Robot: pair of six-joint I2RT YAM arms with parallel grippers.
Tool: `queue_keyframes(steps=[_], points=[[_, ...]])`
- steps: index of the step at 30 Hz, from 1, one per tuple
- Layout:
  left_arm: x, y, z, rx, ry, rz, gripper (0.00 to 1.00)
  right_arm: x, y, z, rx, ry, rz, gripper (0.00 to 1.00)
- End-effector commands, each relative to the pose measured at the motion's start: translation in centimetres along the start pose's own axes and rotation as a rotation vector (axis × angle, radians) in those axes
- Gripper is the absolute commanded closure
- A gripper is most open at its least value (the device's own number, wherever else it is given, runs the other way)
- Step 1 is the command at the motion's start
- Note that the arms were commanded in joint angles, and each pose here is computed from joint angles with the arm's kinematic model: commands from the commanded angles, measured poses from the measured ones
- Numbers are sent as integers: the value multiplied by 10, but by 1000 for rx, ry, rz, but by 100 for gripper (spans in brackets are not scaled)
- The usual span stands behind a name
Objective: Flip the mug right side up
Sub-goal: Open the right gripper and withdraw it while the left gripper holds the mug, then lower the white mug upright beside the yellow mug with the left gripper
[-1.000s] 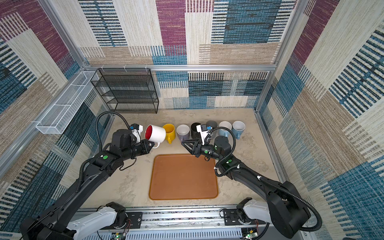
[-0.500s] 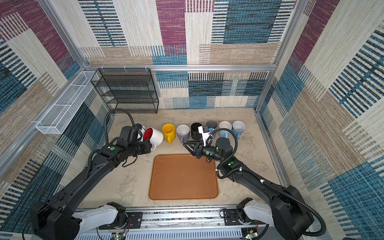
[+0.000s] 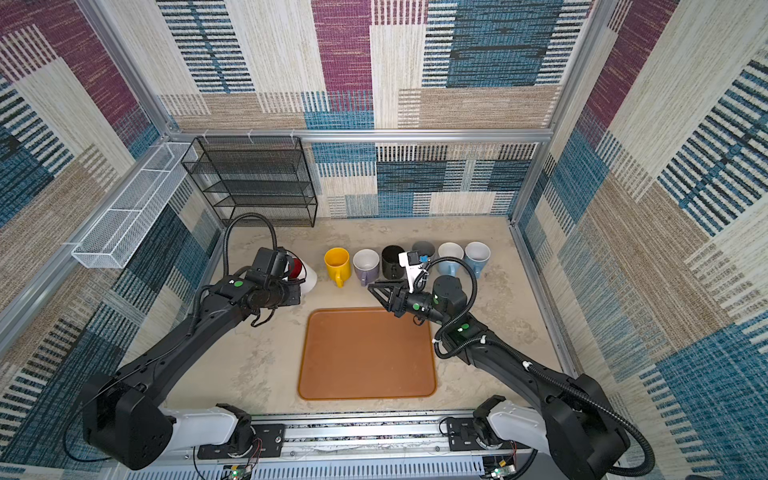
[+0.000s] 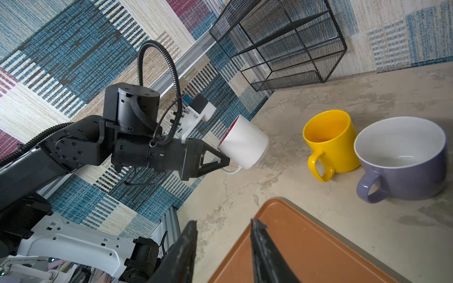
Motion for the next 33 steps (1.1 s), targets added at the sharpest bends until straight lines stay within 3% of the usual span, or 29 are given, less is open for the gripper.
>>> queue_keyframes(steps=[1,7,33], points=[[12,2,-11,-38,12,-136,100,1,-1,-3,-13,-17,7,61],[19,17,-18,-41,-5,-250,100,2,-2,-4,-15,-17,9,60],[-17,121,-48,-5,-67,-283,100,6,-28,0,-29,-38,73,61]])
Point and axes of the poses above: each gripper's point midway between its finger pads, its own y axis out along the fingers, its own x axis along the line the jaws close on, z = x × y, the point moved 5 cm from there along -y, back along the fingers, and after that the axes turned 4 degrees about -y, right-handed, at the moved point
